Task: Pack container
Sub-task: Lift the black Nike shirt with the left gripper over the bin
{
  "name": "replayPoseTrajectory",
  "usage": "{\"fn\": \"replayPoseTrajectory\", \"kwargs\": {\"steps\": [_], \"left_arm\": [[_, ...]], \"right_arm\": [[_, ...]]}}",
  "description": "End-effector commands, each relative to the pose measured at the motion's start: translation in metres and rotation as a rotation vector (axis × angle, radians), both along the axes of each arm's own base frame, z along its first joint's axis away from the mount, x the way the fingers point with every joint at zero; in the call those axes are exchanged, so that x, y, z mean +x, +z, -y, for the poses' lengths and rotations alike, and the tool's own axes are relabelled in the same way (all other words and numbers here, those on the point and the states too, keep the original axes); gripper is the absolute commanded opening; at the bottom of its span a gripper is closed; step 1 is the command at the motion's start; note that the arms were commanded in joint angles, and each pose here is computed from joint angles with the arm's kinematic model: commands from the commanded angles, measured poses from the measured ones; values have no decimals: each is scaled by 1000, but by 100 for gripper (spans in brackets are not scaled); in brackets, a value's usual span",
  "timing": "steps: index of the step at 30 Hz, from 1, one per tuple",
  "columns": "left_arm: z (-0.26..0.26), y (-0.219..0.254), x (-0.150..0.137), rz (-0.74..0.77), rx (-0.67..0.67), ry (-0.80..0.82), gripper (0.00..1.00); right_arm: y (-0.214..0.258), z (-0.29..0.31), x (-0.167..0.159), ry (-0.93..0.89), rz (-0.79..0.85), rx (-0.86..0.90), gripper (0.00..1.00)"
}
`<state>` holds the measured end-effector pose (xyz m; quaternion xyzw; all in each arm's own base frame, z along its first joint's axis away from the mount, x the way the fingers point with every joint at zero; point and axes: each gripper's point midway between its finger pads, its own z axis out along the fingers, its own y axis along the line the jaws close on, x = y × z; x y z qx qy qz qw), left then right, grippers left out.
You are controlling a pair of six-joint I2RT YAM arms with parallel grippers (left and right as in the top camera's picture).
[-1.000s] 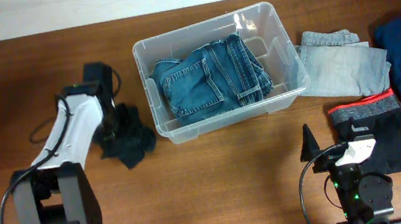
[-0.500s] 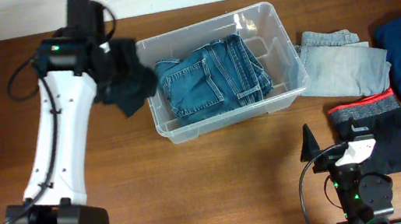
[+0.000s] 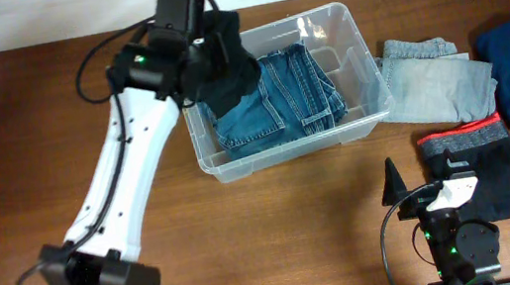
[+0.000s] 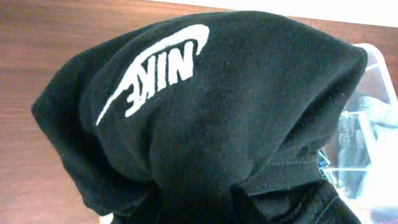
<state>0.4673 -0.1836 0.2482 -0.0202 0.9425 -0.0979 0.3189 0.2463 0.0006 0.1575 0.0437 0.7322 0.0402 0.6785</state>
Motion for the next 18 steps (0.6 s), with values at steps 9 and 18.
{"fn": "replayPoseTrajectory", "kwargs": {"steps": [9, 18], "left_arm": [[19, -106, 22, -190, 24, 7, 2], [19, -199, 37, -298, 77, 22, 2]], "right_arm": [[-2, 1, 0, -3, -4, -8, 99], [-2, 1, 0, -3, -4, -8, 98]]}}
